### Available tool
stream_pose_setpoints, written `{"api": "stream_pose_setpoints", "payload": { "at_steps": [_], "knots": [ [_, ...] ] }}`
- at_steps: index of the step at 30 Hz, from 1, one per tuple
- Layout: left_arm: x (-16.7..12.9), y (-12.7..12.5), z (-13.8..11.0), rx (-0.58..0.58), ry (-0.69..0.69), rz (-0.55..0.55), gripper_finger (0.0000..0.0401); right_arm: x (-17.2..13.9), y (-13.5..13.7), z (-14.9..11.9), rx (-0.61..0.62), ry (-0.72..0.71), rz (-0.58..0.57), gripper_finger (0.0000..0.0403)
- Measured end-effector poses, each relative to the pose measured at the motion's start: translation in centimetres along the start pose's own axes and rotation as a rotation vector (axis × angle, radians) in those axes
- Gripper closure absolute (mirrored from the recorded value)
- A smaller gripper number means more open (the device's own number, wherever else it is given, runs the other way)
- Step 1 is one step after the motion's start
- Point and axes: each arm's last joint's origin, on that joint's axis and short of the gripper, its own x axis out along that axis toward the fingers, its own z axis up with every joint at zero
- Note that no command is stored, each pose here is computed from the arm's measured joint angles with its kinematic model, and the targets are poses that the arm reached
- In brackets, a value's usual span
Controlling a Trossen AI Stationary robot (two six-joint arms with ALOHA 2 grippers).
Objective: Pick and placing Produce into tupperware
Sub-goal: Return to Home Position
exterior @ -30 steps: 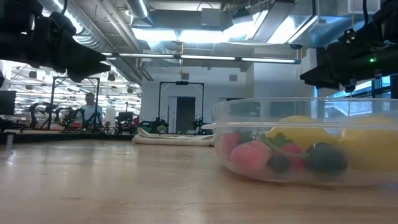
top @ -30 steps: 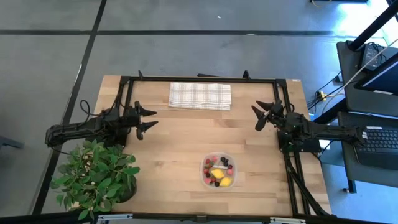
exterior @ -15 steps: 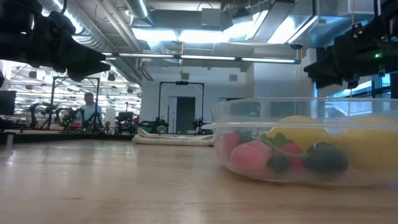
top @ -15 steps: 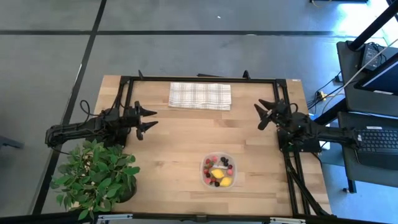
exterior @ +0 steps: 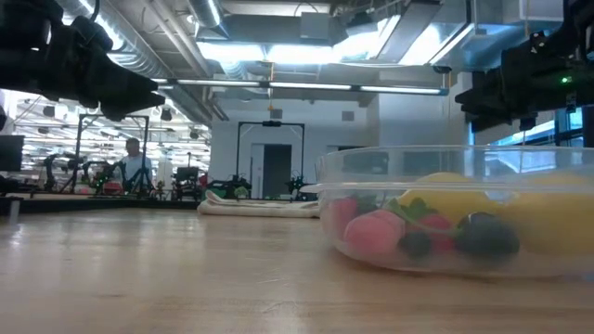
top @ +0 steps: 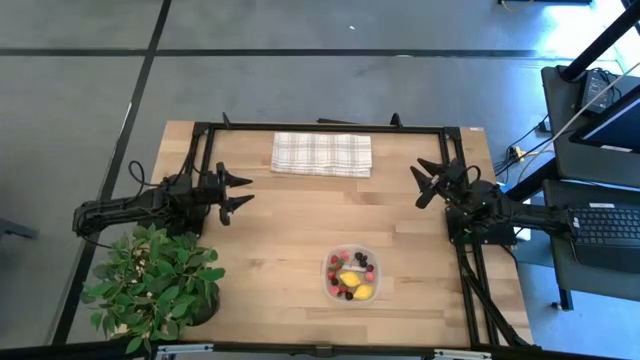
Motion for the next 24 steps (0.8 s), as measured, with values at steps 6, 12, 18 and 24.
{"api": "stream_pose_setpoints", "payload": {
  "at_steps": [6, 12, 18, 24],
  "knots": [
    [0.00, -0.01, 0.00, 0.012, 0.000, -0.001, 0.0177, 0.01, 0.00, -0.03, -0.082, 0.003, 0.000, 0.0221],
    [0.00, 0.01, 0.00, 0.157, -0.001, 0.006, 0.0177, 0.01, 0.01, -0.03, -0.179, 0.003, 0.000, 0.0221],
    [0.00, 0.02, 0.01, 0.212, 0.000, 0.007, 0.0177, 0.01, 0.01, -0.03, -0.195, 0.003, 0.000, 0.0221],
    [0.00, 0.01, 0.01, 0.213, 0.000, 0.007, 0.0177, 0.02, 0.01, -0.03, -0.204, 0.003, 0.000, 0.0221]
  ]
}}
